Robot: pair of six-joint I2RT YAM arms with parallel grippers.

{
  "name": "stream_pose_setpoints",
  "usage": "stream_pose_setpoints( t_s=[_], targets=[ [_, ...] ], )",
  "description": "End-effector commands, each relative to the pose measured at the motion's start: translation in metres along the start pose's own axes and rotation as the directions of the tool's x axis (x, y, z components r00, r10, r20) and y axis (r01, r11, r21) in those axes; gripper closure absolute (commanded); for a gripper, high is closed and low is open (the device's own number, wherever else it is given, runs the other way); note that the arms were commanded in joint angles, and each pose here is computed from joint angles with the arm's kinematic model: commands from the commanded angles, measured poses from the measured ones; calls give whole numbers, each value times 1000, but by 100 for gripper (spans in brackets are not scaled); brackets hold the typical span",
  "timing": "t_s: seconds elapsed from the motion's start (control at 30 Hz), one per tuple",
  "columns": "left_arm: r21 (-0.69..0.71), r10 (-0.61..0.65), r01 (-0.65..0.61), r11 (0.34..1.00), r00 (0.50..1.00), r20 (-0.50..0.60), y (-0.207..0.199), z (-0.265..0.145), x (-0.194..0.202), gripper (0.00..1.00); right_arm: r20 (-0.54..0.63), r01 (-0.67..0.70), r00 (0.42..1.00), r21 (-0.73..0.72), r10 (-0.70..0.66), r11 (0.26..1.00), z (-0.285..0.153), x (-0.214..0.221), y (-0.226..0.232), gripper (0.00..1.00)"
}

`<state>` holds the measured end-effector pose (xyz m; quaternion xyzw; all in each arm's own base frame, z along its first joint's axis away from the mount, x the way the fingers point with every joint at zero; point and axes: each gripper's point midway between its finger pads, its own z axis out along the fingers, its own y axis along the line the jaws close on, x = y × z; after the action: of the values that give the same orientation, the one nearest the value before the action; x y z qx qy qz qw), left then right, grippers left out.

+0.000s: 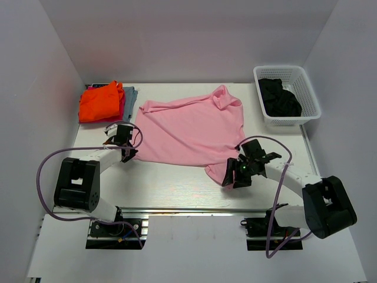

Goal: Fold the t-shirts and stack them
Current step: Flatten out the tshirt

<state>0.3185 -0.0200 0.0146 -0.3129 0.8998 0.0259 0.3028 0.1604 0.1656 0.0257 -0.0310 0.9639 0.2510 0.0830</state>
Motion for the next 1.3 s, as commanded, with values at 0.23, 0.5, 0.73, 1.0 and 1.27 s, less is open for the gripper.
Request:
stream_pose_setpoints(
  t_s=[0.23,0.5,0.73,1.0,1.27],
  targets=[
    [53,58,-55,997,996,-65,0,1,20,100,72,-39,997,102,32,994,8,-10,-21,86],
    [256,106,-110,960,994,29,-39,-29,-4,100,302,53,950,113,-85,992,-28,-65,-1,100],
    [537,55,-193,821,964,262,-97,-110,-70,100,693,158,687,152,-219,976,-118,-175,53,100],
    [593,-113,-242,768,860,498,-117,-203,-160,100,942,120,244,205,-229,971,-256,-237,94,100],
    [568,-237,-267,779,713,660,-112,-289,-235,100,932,68,-68,360,-356,930,-386,-254,127,100]
  ],
)
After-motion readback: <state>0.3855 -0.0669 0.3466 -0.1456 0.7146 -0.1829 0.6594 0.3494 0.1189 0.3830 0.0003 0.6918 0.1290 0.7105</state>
